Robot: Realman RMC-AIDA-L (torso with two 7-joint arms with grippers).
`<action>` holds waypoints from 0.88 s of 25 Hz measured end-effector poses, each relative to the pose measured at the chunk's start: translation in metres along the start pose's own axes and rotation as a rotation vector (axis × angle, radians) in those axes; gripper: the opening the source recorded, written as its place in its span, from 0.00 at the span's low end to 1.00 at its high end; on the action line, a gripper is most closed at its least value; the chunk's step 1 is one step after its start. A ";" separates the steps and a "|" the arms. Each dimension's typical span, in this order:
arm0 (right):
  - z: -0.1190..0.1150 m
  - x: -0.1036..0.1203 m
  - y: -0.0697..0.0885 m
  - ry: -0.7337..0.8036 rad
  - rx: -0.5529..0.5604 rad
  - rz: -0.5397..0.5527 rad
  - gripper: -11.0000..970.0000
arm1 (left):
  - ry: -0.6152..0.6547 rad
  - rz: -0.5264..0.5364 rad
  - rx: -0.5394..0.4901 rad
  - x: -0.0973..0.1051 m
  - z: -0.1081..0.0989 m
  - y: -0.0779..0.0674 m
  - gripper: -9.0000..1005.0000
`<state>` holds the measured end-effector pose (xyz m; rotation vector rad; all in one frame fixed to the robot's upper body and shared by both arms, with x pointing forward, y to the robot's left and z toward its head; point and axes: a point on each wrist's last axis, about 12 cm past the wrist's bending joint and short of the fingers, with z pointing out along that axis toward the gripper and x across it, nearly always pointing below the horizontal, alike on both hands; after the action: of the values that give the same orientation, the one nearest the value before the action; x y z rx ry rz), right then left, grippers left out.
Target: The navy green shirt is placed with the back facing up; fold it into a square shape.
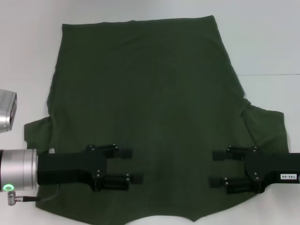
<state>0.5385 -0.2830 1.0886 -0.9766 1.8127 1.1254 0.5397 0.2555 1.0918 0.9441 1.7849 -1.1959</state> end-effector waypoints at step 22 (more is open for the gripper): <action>-0.001 0.001 0.001 -0.001 0.000 0.004 0.94 | 0.000 0.001 0.008 -0.001 0.001 0.000 0.88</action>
<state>0.5370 -0.2839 1.0879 -0.9733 1.8143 1.1283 0.5398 0.2545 1.0925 0.9490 1.7807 -1.2029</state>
